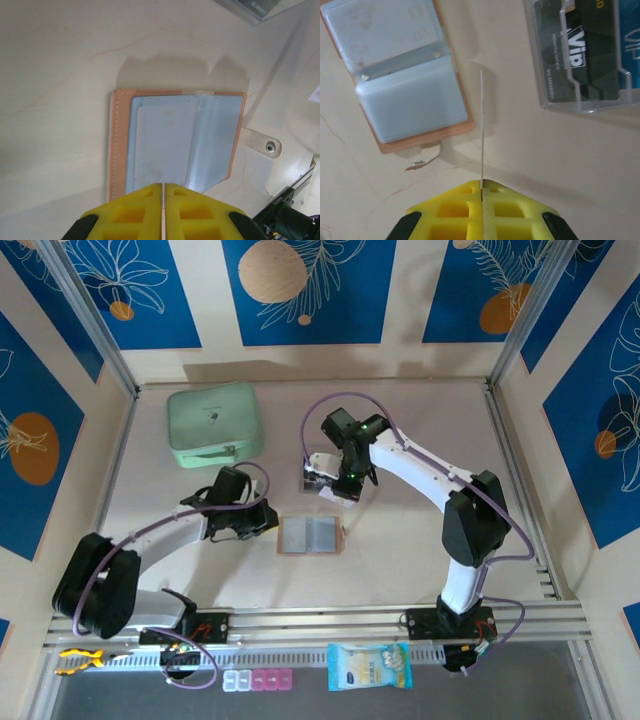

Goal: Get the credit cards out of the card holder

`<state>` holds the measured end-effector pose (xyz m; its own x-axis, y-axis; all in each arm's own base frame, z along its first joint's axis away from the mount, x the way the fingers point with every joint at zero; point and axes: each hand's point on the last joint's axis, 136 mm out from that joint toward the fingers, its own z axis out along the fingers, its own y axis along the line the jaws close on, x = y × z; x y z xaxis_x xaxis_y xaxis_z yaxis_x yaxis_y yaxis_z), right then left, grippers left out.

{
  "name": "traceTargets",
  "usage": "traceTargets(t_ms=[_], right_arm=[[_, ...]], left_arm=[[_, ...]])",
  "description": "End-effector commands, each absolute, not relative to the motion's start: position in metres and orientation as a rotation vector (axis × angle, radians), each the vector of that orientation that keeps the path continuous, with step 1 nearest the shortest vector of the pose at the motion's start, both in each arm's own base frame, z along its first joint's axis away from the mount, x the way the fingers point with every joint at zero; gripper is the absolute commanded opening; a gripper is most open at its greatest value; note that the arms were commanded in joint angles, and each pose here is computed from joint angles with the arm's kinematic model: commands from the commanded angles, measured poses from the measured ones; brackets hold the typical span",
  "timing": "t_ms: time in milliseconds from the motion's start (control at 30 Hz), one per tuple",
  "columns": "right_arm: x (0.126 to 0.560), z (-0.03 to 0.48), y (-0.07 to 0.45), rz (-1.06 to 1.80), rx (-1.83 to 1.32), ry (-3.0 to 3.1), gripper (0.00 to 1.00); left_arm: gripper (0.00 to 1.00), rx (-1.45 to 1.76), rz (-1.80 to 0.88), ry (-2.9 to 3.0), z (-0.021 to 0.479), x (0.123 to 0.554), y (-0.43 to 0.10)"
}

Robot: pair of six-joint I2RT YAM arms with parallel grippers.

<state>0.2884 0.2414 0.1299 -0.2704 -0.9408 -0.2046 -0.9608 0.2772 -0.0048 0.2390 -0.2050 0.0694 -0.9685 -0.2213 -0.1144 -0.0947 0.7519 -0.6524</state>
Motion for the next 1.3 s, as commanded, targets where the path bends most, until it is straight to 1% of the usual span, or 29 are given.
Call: traceTargets(t_ms=[0, 433, 700, 1000, 1267], right_arm=[[0.302, 0.142, 0.238, 0.183, -1.854, 2.299, 0.00], [0.370, 0.162, 0.258, 0.324, -1.794, 2.165, 0.00], [0.406, 0.163, 0.265, 0.365, -1.783, 2.129, 0.00], [0.428, 0.154, 0.269, 0.346, -1.821, 2.095, 0.00], [0.430, 0.132, 0.271, 0.350, -1.878, 2.115, 0.00]], left_arm=[[0.11, -0.262, -0.969, 2.765, 0.068, 0.234, -0.191], [0.11, -0.321, -0.933, 2.753, 0.071, 0.233, -0.173], [0.12, -0.328, -0.907, 2.751, 0.076, 0.235, -0.167], [0.12, -0.366, -0.886, 2.772, 0.071, 0.231, -0.161], [0.12, -0.382, -0.872, 2.781, 0.071, 0.228, -0.156]])
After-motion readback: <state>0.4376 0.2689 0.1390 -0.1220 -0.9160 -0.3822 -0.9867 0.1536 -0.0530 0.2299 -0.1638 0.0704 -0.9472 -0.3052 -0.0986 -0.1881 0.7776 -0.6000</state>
